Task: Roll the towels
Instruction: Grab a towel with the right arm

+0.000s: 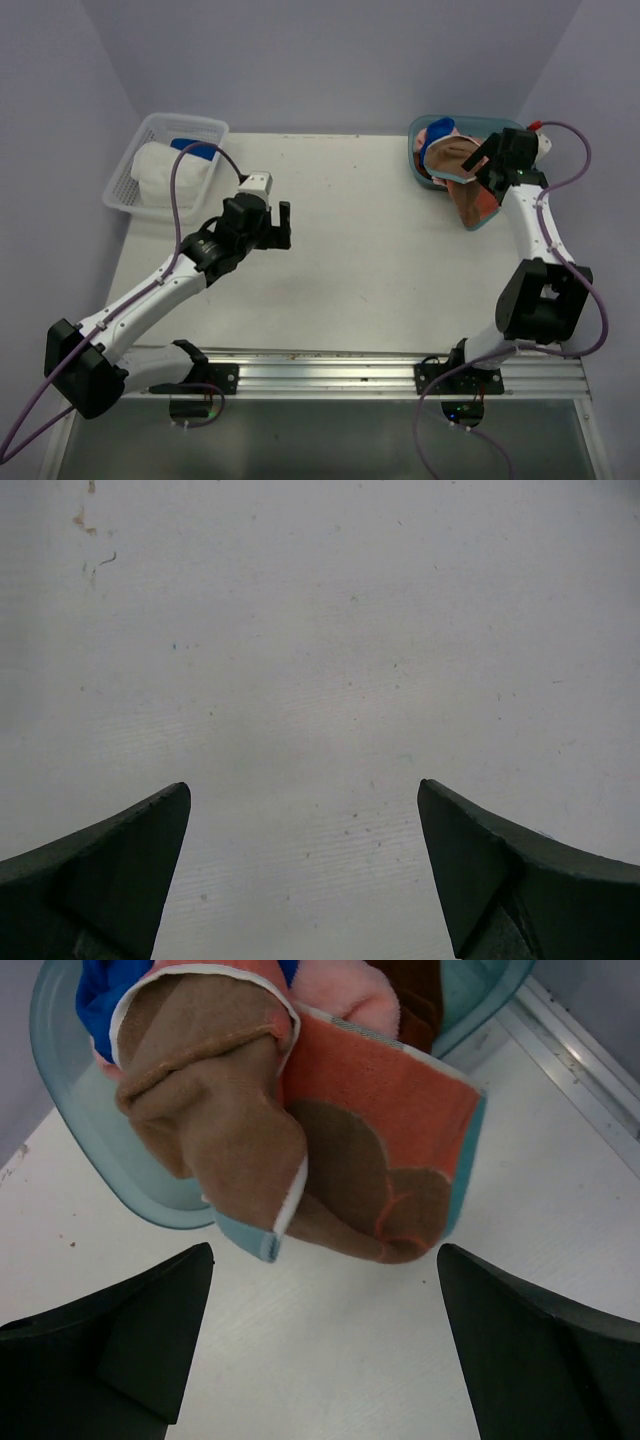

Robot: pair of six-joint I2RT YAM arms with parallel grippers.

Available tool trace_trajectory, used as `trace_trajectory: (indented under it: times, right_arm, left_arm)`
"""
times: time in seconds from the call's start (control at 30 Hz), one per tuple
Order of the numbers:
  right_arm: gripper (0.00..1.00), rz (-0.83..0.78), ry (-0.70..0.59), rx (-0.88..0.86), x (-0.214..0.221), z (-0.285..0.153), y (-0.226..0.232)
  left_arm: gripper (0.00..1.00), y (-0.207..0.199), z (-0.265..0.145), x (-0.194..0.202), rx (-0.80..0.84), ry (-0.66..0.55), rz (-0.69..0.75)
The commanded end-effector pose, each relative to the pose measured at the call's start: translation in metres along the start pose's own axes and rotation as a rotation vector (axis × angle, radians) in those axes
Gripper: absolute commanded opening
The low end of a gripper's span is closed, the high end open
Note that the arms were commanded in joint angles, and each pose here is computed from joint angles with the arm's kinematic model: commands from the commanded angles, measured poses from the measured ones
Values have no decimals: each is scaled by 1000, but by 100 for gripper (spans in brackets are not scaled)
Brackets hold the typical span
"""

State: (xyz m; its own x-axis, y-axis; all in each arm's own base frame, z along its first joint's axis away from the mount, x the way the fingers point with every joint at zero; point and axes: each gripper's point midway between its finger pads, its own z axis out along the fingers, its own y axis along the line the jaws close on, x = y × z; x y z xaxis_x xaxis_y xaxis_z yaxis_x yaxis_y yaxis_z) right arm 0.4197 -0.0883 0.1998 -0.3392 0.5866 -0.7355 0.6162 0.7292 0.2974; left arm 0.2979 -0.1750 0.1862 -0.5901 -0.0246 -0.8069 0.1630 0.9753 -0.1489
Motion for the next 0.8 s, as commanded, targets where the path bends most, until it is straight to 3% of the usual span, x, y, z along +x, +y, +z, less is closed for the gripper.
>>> trace_trajectory:
  times: [0.0, 0.03, 0.13, 0.17, 0.23, 0.33, 0.37, 0.4, 0.43, 0.57, 0.77]
  right_arm:
    - [99, 18, 17, -104, -25, 25, 41]
    - [98, 16, 104, -99, -4, 46, 43]
    - [89, 52, 127, -134, -7, 62, 59]
    - [78, 56, 149, -150, -1, 69, 63]
    - [67, 78, 141, -174, -5, 71, 70]
    - [42, 92, 123, -233, -15, 62, 83]
    - [18, 93, 98, -259, -29, 52, 90]
    - [5, 98, 86, -271, -35, 46, 94]
    - [0, 101, 80, -280, -41, 37, 96]
    - [0, 137, -26, -446, -84, -27, 121]
    - [0, 124, -244, -859, -143, -190, 173]
  left_arm:
    - [100, 11, -3, -5, -47, -19, 32]
    - [100, 12, -4, -2, -51, -5, 35]
    - [100, 12, -4, 2, -50, 12, 33]
    - [99, 11, -6, 2, -39, 13, 30]
    - [99, 11, -7, 4, -37, 18, 25]
    - [99, 11, -9, 7, -30, 19, 18]
    - [100, 11, -10, 7, -28, 18, 21]
    - [99, 12, -9, 9, -29, 22, 25]
    - [99, 13, -9, 11, -36, 31, 29]
    - [100, 22, -8, 16, -83, 54, 45]
    - [99, 12, 5, 21, -48, 83, 58]
